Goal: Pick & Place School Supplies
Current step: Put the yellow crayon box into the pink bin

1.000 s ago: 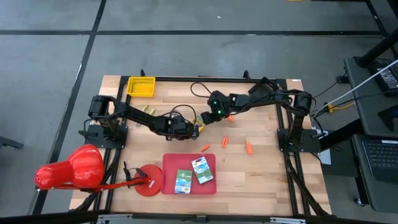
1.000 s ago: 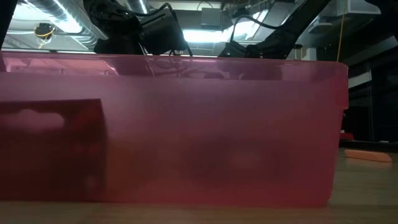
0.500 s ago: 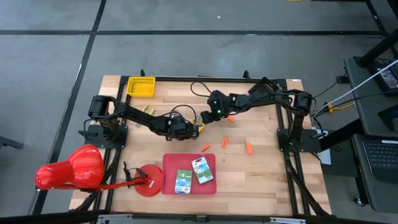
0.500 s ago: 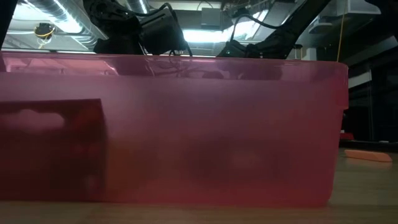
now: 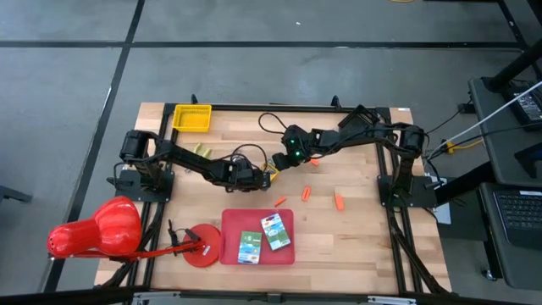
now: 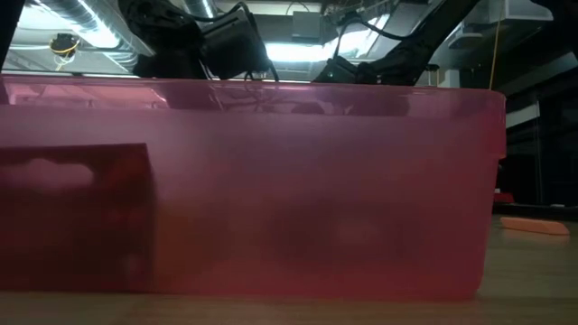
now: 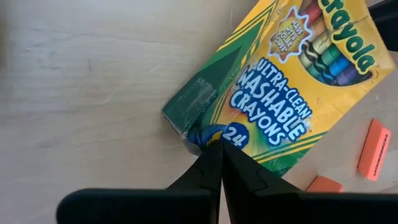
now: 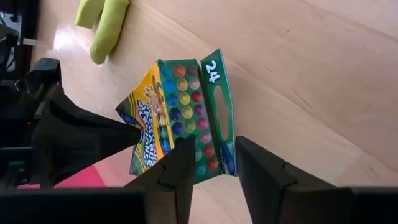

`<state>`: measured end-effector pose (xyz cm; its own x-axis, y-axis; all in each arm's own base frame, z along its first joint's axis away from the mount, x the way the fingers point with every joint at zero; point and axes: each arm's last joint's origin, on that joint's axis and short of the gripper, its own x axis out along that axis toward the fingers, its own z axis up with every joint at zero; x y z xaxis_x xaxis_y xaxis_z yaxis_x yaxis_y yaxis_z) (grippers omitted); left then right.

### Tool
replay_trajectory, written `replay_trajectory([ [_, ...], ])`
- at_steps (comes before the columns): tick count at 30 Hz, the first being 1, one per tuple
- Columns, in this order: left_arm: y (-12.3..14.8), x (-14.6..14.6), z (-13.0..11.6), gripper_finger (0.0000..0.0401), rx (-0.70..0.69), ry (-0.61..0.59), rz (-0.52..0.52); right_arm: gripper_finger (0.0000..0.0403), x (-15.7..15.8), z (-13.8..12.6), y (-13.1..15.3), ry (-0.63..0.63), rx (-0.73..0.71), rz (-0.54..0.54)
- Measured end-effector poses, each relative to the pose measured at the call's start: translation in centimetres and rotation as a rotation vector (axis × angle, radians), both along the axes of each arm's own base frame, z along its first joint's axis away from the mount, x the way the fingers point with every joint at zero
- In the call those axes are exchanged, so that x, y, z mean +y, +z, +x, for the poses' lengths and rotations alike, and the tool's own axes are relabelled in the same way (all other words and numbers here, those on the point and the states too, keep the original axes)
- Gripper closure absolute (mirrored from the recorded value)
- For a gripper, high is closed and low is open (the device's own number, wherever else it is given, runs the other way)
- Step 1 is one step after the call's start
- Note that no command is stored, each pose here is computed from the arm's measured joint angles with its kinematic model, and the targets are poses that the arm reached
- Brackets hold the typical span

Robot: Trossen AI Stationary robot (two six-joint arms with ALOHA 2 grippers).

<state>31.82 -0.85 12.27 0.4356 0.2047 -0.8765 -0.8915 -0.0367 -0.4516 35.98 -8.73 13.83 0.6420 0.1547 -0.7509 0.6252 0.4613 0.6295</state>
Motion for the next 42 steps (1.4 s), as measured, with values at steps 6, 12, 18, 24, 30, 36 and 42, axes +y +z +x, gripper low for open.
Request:
replay_trajectory([
  [6, 0.0, -0.1, 0.0, 0.0398, -0.001, 0.004, 0.003, 0.0334, 0.1, 0.0, 0.0, 0.004, 0.000, 0.000],
  [12, -0.1, -0.1, -0.1, 0.0398, 0.000, 0.004, 0.003, 0.0395, 0.6, 0.1, -0.1, 0.028, 0.002, -0.015],
  [18, 0.0, -0.1, -0.1, 0.0398, -0.001, 0.004, 0.005, 0.0399, 0.8, 0.1, -0.2, 0.028, 0.018, -0.053],
  [24, -0.1, -0.4, -0.1, 0.0398, -0.001, 0.000, 0.021, 0.0401, 0.7, -0.1, 0.1, 0.025, 0.033, -0.108],
  [30, -0.1, -1.1, -0.1, 0.0398, -0.001, -0.013, 0.068, 0.0402, 0.6, -0.3, 0.6, 0.022, 0.034, -0.139],
  [36, 0.7, -1.4, 0.2, 0.0387, -0.061, -0.074, 0.132, 0.0402, 0.2, -0.6, 1.0, 0.016, 0.037, -0.146],
  [42, 4.2, -2.0, -0.2, 0.0346, -0.174, -0.106, 0.259, 0.0402, -0.1, -1.0, 2.1, -0.011, 0.024, -0.184],
])
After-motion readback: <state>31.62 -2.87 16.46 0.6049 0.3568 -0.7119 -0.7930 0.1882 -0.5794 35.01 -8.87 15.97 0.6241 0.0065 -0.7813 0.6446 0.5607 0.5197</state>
